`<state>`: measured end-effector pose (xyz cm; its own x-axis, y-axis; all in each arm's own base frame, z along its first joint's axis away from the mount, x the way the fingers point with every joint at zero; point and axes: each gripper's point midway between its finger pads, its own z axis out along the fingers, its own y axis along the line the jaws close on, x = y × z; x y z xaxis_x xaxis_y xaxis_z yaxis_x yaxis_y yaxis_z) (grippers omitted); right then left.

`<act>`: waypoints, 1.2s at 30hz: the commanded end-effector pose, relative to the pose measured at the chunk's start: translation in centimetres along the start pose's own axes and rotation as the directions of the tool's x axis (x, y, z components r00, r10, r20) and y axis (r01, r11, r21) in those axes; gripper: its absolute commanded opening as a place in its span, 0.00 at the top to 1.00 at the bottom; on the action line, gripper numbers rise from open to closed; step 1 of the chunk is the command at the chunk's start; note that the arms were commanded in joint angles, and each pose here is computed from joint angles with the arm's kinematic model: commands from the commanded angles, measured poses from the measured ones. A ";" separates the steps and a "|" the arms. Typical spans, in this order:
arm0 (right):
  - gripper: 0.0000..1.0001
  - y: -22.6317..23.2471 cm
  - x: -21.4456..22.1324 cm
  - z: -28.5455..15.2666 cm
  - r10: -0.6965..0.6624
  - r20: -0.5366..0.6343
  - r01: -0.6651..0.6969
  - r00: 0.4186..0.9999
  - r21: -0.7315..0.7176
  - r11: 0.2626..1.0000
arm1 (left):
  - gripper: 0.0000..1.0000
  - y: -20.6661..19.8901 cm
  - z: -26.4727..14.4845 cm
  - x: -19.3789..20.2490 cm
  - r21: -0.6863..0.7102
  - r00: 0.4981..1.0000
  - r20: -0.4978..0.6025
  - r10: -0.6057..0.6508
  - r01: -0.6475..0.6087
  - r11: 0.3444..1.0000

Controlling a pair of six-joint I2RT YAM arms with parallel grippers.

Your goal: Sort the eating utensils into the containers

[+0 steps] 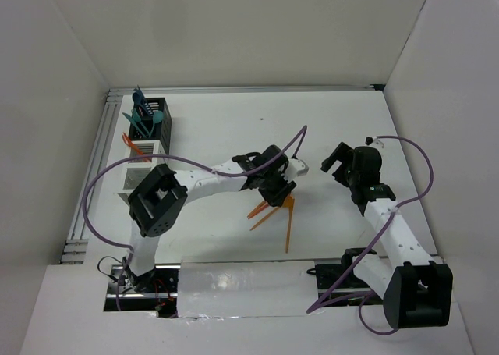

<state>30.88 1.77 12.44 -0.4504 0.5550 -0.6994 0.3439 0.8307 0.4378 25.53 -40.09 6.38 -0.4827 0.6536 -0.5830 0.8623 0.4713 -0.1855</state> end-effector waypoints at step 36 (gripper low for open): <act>0.00 -0.6 -1.1 -0.4 0.023 0.071 -0.025 0.997 0.022 0.999 | 1.00 4.2 2.0 3.2 -0.091 0.999 -0.029 -0.024 0.021 0.996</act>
<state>30.50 1.19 12.19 -0.4294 0.5611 -0.7076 0.3699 0.8241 0.4290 28.51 -39.50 2.46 -0.4684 0.6423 -0.6067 0.8517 0.5109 -0.1167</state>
